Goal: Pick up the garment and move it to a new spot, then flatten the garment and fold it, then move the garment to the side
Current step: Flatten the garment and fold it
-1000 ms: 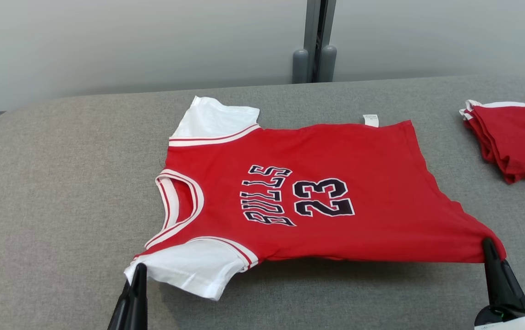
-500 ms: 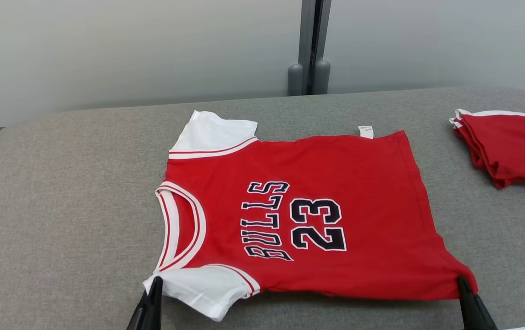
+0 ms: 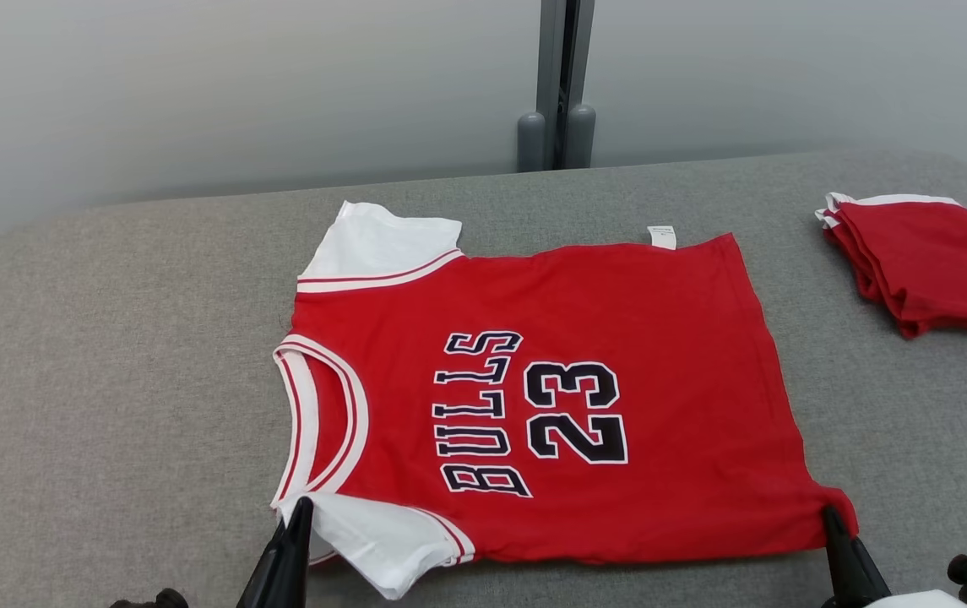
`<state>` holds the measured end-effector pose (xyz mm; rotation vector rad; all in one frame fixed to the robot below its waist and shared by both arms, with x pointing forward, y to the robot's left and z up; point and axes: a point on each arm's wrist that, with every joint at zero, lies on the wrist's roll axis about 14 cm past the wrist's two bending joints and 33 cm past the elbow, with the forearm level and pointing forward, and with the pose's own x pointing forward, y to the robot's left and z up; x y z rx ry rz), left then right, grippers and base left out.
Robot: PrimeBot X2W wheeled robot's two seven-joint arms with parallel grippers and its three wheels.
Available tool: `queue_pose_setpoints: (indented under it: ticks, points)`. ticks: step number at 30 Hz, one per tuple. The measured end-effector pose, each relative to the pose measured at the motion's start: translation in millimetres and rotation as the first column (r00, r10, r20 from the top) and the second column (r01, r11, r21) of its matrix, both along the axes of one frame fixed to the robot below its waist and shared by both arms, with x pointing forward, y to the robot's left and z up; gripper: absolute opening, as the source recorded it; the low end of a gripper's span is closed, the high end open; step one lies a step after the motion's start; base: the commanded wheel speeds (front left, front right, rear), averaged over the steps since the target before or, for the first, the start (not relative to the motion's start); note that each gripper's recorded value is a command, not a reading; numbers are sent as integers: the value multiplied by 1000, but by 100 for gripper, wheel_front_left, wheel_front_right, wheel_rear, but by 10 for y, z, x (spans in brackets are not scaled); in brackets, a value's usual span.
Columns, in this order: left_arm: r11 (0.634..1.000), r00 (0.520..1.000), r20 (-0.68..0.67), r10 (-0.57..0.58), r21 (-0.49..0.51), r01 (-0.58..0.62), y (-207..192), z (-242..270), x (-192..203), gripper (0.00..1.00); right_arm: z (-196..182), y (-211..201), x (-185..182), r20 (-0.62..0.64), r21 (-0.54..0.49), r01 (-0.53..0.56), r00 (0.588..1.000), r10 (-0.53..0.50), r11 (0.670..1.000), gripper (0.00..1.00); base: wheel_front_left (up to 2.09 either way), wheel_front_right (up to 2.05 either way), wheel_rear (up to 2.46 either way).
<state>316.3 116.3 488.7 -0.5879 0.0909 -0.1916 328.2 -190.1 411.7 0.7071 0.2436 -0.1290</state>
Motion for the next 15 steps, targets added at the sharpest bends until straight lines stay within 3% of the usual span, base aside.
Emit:
queue_pose_setpoints:
  ticks: [8,15]
  points:
    - [997,996,47,-76,35,74,-139,39,394,0,8,103,190,5,44,-18,1000,17,999,0,0,0,0]
    - [997,997,26,-69,42,67,-190,-124,814,0,4,65,459,21,71,16,1000,-18,997,0,0,0,0]
